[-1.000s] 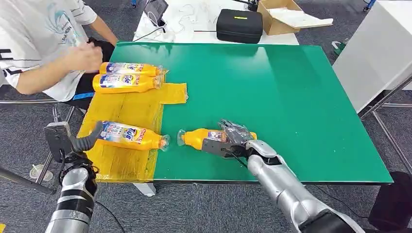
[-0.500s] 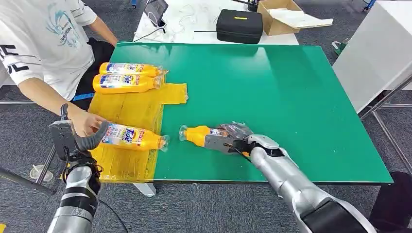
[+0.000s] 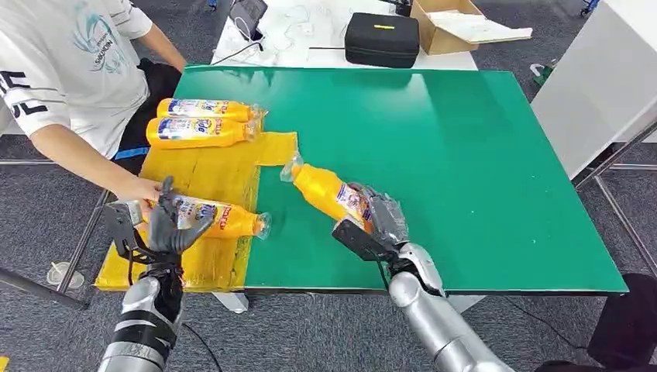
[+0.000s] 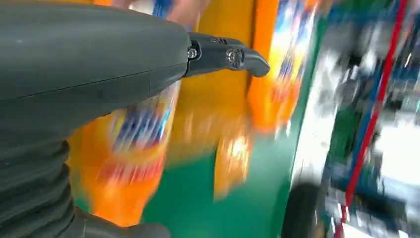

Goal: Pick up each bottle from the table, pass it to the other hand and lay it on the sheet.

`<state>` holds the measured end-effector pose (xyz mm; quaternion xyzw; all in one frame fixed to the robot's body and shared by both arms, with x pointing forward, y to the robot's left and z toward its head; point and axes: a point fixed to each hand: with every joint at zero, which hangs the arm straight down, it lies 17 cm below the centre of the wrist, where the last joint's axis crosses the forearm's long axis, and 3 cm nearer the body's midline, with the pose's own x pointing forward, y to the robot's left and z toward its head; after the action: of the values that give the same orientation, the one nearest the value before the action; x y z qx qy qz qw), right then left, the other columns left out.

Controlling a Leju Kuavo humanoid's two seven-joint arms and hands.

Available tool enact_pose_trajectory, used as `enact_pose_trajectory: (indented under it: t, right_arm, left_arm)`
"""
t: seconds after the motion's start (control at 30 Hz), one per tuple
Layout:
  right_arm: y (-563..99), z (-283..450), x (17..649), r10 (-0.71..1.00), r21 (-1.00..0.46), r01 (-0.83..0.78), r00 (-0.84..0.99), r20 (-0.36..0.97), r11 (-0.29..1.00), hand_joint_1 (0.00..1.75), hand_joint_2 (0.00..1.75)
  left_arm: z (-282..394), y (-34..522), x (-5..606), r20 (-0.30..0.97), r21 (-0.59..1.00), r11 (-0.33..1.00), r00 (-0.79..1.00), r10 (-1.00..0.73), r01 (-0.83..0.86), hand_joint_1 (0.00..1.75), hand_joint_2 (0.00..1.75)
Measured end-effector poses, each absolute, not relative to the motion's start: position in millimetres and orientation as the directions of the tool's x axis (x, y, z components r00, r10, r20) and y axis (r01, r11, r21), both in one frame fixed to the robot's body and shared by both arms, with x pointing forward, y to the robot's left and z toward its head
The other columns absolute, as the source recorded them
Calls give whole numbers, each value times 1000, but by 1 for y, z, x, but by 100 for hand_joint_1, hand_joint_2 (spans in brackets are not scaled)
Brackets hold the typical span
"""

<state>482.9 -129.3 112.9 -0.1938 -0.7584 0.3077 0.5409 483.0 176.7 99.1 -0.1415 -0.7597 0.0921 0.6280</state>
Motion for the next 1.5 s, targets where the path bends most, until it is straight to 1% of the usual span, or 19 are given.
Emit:
enact_pose_trajectory:
  t: [0.03, 0.07, 0.1, 0.17, 0.23, 0.3, 0.47, 0.73, 0.87, 1.07, 1.27, 1.3, 1.33, 1.37, 1.5]
  right_arm:
    - [-129, 112, 482, 627, -676, -40, -338, 702, 736, 175, 175]
    - [-133, 122, 479, 611, -654, 1, -359, 706, 756, 175, 175]
    - [-144, 144, 474, 583, -601, 89, -391, 712, 794, 175, 175]
    - [-159, 170, 459, 529, -503, 185, -438, 727, 844, 175, 175]
    - [-162, 174, 456, 522, -487, 200, -444, 728, 850, 175, 175]
    - [-161, 177, 453, 516, -481, 202, -463, 721, 853, 175, 175]
    - [-133, 170, 444, 482, -496, 120, -510, 712, 860, 175, 175]
    - [-44, 145, 422, 384, -493, -60, -550, 742, 868, 175, 175]
    - [-12, 147, 416, 365, -506, -102, -573, 734, 857, 175, 175]
    - [13, 152, 413, 348, -516, -135, -593, 726, 846, 175, 175]
    - [21, 146, 413, 345, -523, -168, -580, 738, 836, 175, 175]
    - [22, 145, 413, 345, -524, -173, -578, 740, 834, 175, 175]
    - [23, 143, 413, 347, -527, -177, -576, 740, 831, 175, 175]
    - [24, 142, 413, 347, -529, -181, -576, 740, 829, 175, 175]
    - [29, 139, 413, 349, -537, -197, -570, 743, 820, 175, 175]
  left_arm:
    - [98, 177, 483, 928, -318, 943, -170, 331, 99, 0, 175]
    - [100, 170, 479, 914, -358, 925, -156, 375, 128, 0, 175]
    - [106, 157, 471, 878, -433, 882, -136, 460, 187, 0, 175]
    - [124, 131, 458, 807, -537, 792, -96, 583, 291, 0, 175]
    - [129, 126, 455, 792, -552, 772, -91, 603, 315, 0, 175]
    - [139, 119, 449, 749, -593, 719, -77, 658, 363, 0, 175]
    - [162, 95, 435, 701, -613, 639, -53, 711, 465, 0, 175]
    - [172, 56, 422, 710, -588, 595, -2, 704, 548, 0, 175]
    - [172, 43, 420, 721, -576, 584, 19, 692, 572, 0, 175]
    - [163, 33, 419, 743, -563, 588, 46, 667, 580, 0, 175]
    - [154, 32, 417, 755, -557, 598, 51, 654, 577, 0, 175]
    - [154, 32, 416, 753, -559, 596, 50, 657, 577, 3, 175]
    - [154, 32, 416, 747, -563, 591, 50, 663, 578, 152, 175]
    - [155, 33, 416, 740, -569, 585, 50, 671, 578, 175, 175]
    - [157, 38, 415, 709, -604, 561, 59, 703, 567, 175, 175]
